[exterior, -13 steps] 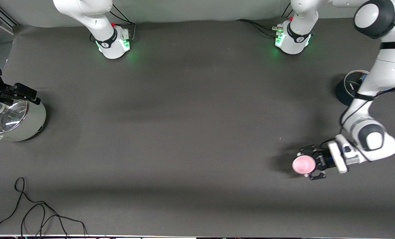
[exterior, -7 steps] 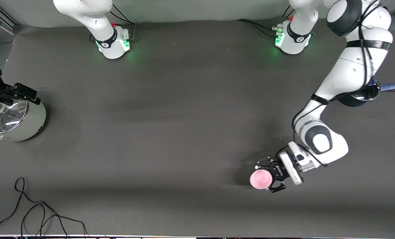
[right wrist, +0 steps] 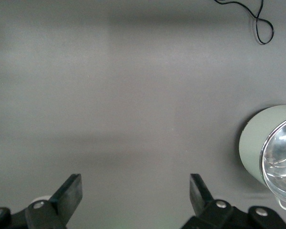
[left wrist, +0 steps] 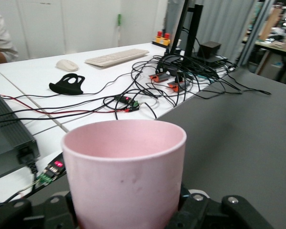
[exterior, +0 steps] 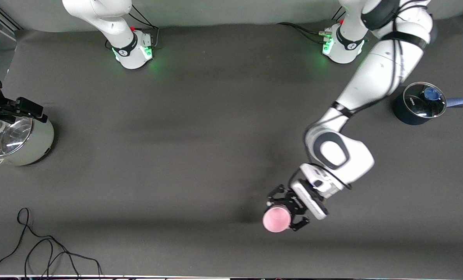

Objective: Transfer pink cup from left to right arm
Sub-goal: 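Lift the pink cup and carry it toward the table's middle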

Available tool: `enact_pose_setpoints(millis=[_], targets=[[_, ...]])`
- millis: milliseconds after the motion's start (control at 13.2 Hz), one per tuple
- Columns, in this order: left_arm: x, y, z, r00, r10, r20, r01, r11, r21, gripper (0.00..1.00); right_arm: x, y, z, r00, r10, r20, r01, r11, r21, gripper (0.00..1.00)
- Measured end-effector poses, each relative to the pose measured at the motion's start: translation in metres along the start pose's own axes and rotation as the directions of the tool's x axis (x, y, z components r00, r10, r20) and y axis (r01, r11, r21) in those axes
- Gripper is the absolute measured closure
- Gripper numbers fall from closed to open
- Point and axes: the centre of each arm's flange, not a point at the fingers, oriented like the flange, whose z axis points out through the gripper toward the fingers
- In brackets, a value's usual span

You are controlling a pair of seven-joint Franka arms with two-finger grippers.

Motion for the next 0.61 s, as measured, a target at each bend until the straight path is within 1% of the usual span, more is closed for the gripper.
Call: enact_pose_setpoints(millis=[152,379,607], targets=[[0.020,0.071,0.019,1.000,-0.026,0.001,0.026,0.996,0.082,0.35,0.000,0.000,0.000,1.000,0.000,0.000,0.000,1.000,0.000,0.00],[0.024,0.134,0.035,0.999,-0.045,0.002,0.045,0.990,0.131,0.35,0.000,0.000,0.000,1.000,0.000,0.000,0.000,1.000,0.000,0.00],[0.030,0.164,0.040,0.999,-0.032,-0.010,0.033,0.989,0.142,0.35,0.000,0.000,0.000,1.000,0.000,0.000,0.000,1.000,0.000,0.00]])
